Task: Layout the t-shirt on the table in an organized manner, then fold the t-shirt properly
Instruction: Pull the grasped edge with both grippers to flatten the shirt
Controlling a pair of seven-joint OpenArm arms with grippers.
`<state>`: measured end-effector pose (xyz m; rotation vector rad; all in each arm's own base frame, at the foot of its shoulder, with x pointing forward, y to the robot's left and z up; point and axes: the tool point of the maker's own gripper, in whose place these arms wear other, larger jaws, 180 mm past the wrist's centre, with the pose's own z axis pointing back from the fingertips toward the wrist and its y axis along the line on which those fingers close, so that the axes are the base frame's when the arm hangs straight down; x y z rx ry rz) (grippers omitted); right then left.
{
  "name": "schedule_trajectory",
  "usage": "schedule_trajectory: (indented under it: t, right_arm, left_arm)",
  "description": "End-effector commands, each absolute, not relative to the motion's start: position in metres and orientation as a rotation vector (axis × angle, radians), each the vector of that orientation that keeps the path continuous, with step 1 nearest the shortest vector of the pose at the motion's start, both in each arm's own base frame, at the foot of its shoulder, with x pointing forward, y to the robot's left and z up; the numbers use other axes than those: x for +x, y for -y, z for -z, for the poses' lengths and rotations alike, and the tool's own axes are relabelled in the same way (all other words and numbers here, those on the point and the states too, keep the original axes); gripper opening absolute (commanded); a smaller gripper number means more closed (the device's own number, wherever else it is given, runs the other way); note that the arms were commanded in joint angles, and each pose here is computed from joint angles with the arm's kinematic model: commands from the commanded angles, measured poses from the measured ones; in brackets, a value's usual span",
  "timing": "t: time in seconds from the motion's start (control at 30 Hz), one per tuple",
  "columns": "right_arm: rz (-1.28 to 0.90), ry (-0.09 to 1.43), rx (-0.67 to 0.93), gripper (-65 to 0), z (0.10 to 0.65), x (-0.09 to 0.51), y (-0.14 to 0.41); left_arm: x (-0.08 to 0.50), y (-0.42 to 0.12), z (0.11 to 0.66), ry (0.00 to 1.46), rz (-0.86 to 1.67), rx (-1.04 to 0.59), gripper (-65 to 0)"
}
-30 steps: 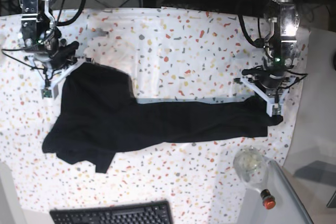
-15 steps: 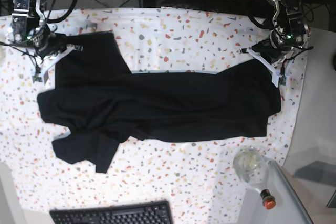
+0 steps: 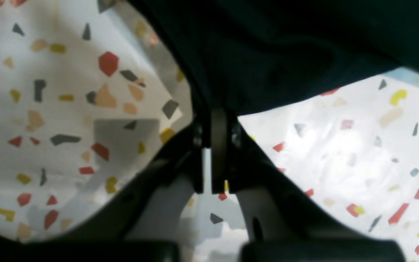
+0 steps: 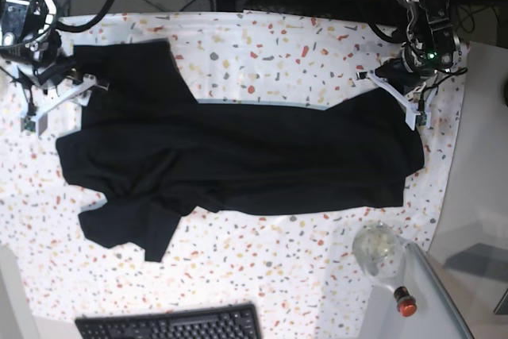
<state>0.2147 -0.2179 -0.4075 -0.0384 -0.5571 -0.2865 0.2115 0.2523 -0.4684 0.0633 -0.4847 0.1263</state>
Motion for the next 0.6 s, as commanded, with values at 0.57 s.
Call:
schedule_trajectory:
  t: [0.57]
  right_arm:
    - [0.227, 0.457, 0.039, -23.9, 0.510, 0.243, 0.229]
  left_arm:
    - [0.220, -0.256, 0.460, 0.520, -0.120, 0.074, -65.0]
